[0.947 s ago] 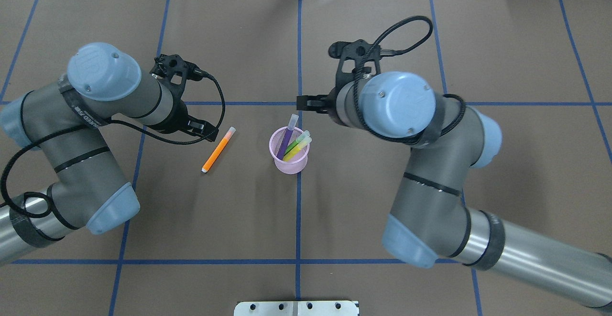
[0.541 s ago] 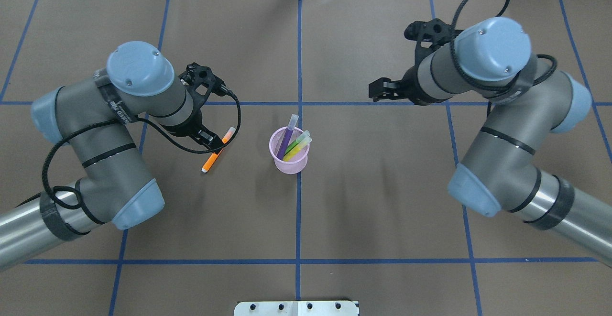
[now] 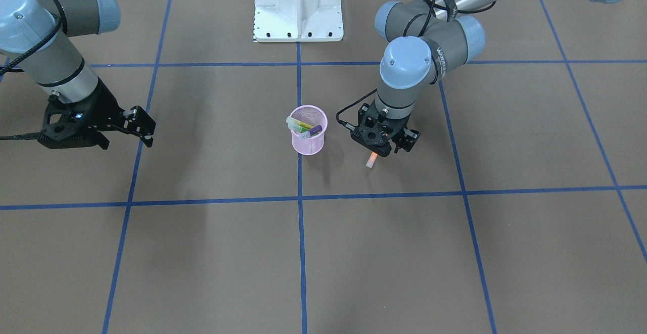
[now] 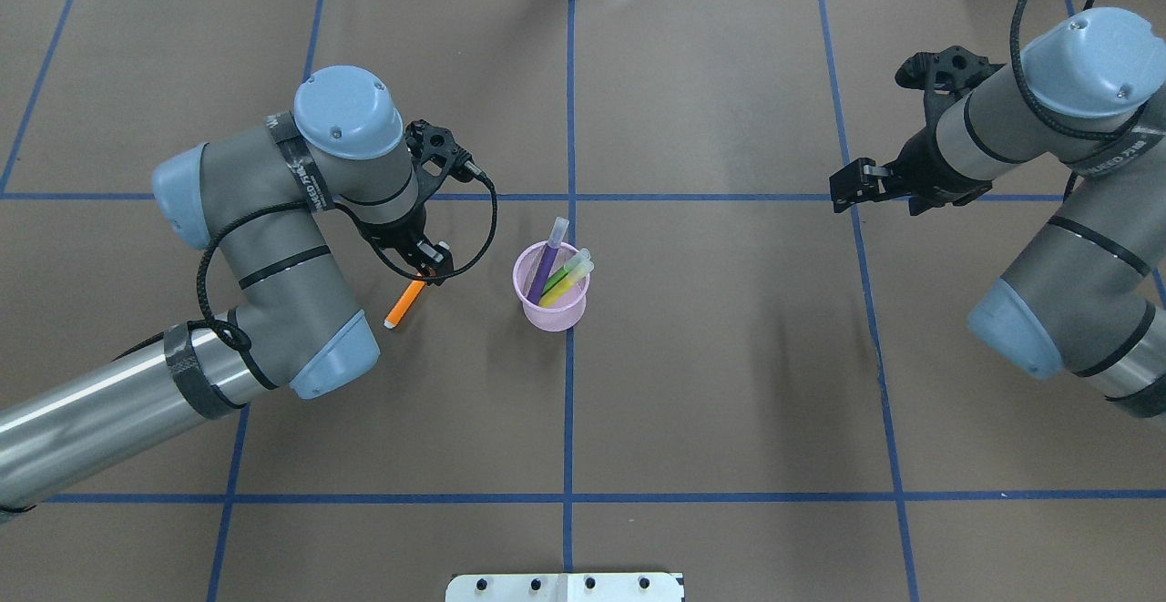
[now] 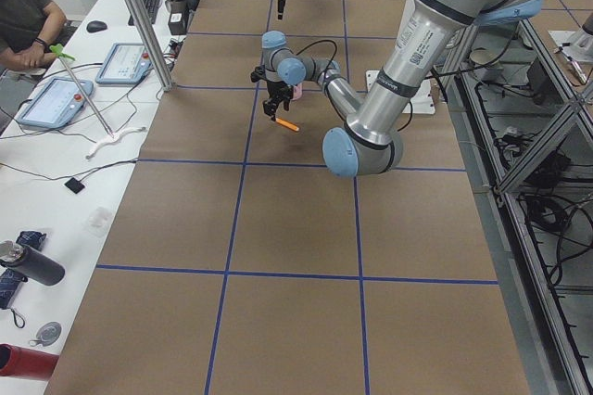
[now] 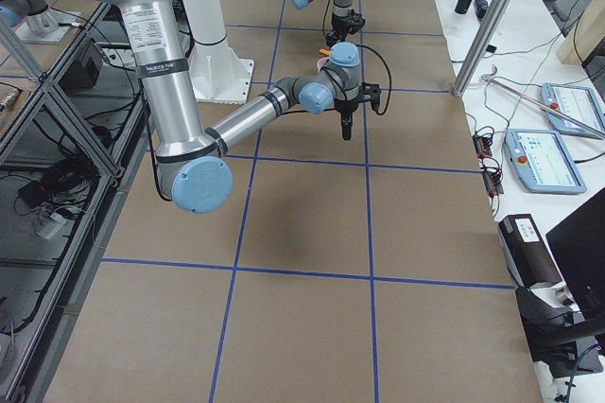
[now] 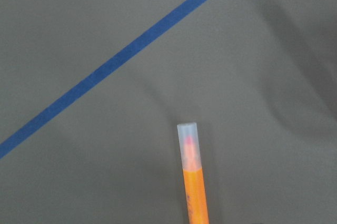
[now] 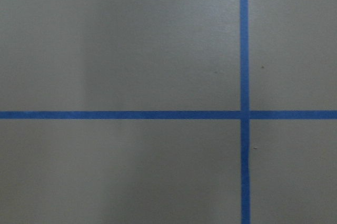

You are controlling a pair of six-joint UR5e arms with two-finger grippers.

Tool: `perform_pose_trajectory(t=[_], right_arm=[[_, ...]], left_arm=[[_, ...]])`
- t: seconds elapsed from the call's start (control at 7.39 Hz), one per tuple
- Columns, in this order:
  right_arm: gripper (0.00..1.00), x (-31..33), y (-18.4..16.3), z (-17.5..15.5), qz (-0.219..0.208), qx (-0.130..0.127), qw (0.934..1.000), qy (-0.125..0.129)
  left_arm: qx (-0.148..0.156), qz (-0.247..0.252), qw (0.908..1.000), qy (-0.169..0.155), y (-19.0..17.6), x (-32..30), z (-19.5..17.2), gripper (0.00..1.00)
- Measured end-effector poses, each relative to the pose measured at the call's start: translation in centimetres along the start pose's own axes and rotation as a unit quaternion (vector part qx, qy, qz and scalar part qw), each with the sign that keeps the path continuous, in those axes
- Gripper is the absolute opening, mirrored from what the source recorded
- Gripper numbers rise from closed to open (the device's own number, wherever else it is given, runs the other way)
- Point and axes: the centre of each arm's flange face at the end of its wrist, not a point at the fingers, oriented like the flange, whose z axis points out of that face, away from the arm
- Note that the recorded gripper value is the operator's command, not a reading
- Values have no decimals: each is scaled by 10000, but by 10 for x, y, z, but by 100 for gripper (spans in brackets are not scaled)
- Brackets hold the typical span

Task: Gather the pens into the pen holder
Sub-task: 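Withdraw the right arm while the left gripper reaches the orange marker, then close the left gripper on the orange marker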

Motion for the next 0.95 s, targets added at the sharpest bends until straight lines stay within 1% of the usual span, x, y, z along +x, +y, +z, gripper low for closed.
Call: perform_pose_trajectory(t=[0.14, 0.27, 0.41, 0.68, 0.95], right_arm=[[98, 18, -2, -1, 46, -71, 10000, 26], [98, 41, -5, -4, 74, -207, 9998, -6], [98, 57, -7, -7, 97, -306, 9995, -54], [98, 66, -9, -8, 114, -373, 9992, -84], [98, 72, -10, -3, 144, -407, 9991, -55]], left_arm=[[-77, -14, 10000, 0, -3, -2, 7, 74], [-163, -44, 9999, 19, -4, -4, 15, 74], [-237, -78, 9997, 79, -4, -5, 20, 71], [-298, -130, 9993, 201, -6, -1, 21, 62], [-332, -162, 9990, 237, -10, 1, 23, 61]])
